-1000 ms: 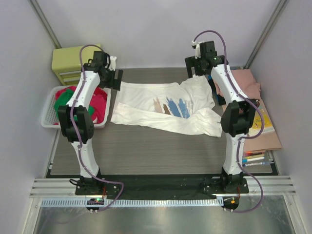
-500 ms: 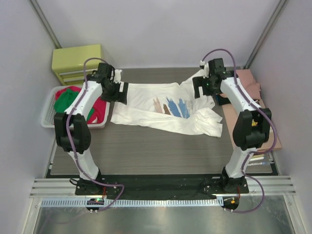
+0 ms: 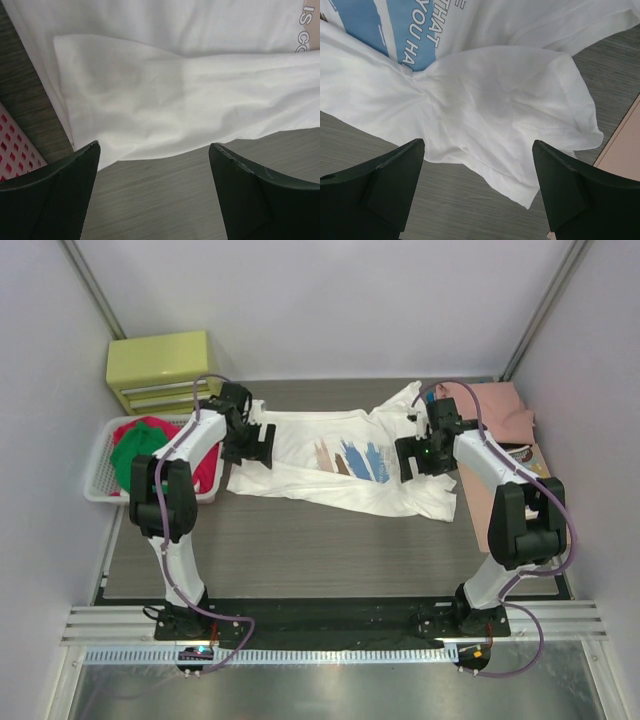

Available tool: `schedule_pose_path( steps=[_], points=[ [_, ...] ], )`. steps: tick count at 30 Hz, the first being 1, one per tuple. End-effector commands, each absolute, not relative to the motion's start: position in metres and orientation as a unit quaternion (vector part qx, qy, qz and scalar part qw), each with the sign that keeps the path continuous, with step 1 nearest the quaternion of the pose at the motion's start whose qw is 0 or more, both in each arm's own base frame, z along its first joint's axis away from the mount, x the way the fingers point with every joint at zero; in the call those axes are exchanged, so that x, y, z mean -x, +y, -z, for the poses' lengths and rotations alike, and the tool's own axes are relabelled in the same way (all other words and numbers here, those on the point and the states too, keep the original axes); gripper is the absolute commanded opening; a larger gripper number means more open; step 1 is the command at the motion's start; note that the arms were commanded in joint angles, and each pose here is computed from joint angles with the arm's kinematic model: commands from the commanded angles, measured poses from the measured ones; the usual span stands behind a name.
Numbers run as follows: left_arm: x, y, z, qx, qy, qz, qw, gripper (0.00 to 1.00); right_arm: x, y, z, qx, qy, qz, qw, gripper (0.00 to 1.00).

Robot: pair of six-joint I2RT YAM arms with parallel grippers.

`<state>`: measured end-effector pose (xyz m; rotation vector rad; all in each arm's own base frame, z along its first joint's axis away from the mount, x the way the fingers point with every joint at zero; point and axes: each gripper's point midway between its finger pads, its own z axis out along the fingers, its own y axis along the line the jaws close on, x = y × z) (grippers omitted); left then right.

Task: Fold and stack the t-shirts

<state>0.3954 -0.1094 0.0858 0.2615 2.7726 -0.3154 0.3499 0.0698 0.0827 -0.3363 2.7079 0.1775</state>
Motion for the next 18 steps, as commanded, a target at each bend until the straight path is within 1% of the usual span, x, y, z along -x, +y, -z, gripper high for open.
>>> schedule_pose_path(
  steps=[1, 7, 9, 14, 17, 18],
  points=[
    [-0.432, -0.108, -0.081, -0.094, 0.97, 0.092, 0.203, 0.9, -0.382, 0.073, -0.099, 0.135, 0.956, -0.057, 0.256, 0.96],
    [-0.452, -0.109, -0.067, -0.091, 0.969, 0.082, 0.213, 0.9, -0.404, 0.061, -0.101, 0.133, 0.952, -0.021, 0.274, 0.95],
    [-0.454, -0.105, -0.058, -0.091, 0.971, 0.07, 0.209, 0.9, -0.409, 0.06, -0.091, 0.132, 0.956, -0.015, 0.264, 0.95],
    [-0.451, -0.103, -0.047, -0.09, 0.973, 0.065, 0.204, 0.89, -0.423, 0.059, -0.081, 0.123, 0.956, -0.008, 0.266, 0.94],
    [-0.454, -0.099, -0.045, -0.093, 0.971, 0.054, 0.214, 0.89, -0.431, 0.06, -0.071, 0.121, 0.956, -0.007, 0.268, 0.94],
    [-0.454, -0.098, -0.044, -0.094, 0.971, 0.051, 0.213, 0.89, -0.433, 0.052, -0.064, 0.115, 0.958, 0.017, 0.261, 0.94]
  ],
)
